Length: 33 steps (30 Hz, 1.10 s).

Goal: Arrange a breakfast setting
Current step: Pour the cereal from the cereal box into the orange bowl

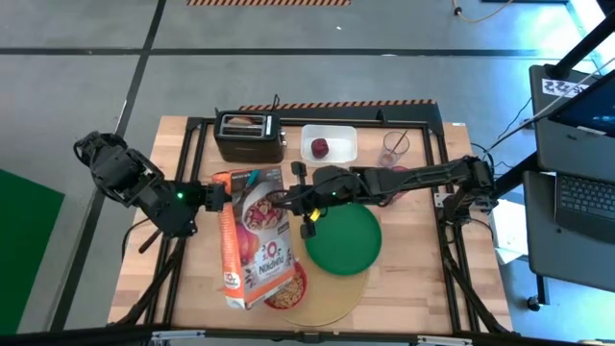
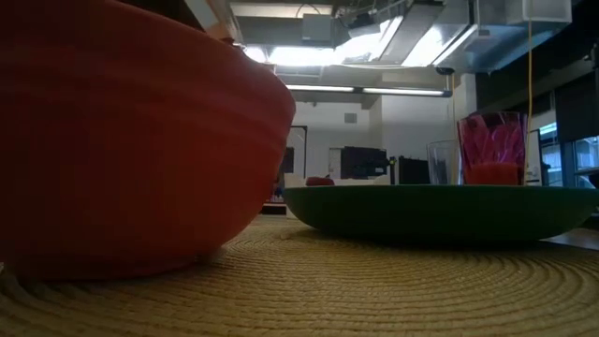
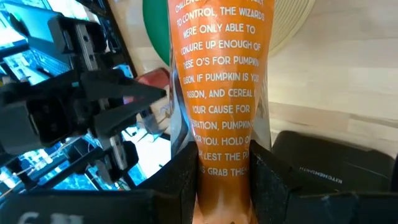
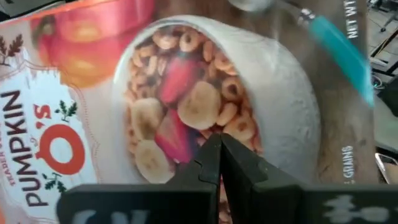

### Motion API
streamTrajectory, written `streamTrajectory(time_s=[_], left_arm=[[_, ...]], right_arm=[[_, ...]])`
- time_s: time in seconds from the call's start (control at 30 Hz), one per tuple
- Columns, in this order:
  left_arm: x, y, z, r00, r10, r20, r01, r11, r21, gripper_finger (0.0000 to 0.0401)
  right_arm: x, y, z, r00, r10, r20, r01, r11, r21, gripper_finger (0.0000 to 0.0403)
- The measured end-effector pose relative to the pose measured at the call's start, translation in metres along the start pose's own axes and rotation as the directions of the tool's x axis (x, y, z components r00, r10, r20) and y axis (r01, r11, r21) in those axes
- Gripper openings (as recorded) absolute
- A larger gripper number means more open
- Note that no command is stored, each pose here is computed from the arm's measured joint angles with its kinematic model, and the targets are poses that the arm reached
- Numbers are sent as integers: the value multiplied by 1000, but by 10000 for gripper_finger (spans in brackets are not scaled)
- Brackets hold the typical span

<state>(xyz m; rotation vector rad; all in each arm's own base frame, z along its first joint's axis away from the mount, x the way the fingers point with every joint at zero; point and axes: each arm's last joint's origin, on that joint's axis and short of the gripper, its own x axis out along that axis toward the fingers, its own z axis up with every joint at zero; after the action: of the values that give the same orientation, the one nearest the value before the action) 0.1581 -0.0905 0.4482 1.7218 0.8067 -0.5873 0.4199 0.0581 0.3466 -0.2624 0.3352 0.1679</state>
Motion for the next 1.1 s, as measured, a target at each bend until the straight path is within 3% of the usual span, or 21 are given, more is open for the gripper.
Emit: streamTrajectory(time_s=[0.13, 0.4, 0.6, 0.83, 1.0, 1.1], left_arm=[[-1, -1, -1, 1000, 1, -4, -1, 1000, 0, 107], [-3, 0, -2, 1000, 7, 0, -7, 1000, -4, 107], [-4, -1, -4, 1000, 11, 6, -11, 1000, -7, 107], [-8, -4, -7, 1000, 20, 12, -20, 1000, -15, 107], [-8, -4, -7, 1000, 10, 21, -9, 1000, -10, 107], [-9, -4, -7, 999, 22, 28, -22, 1000, -22, 107]], right_arm=[[5, 3, -6, 999, 44, -27, -43, 999, 8, 12], [-12, -4, 9, 998, -55, 29, 56, 998, -39, 12], [3, 2, -8, 998, 24, -57, -25, 1000, -6, 12], [-1, -1, 1, 1000, -29, -1, 29, 999, -29, 12], [13, 2, -10, 1000, 18, -24, -18, 1000, 15, 12], [5, 0, -3, 1000, -12, -7, 12, 1000, -4, 12]])
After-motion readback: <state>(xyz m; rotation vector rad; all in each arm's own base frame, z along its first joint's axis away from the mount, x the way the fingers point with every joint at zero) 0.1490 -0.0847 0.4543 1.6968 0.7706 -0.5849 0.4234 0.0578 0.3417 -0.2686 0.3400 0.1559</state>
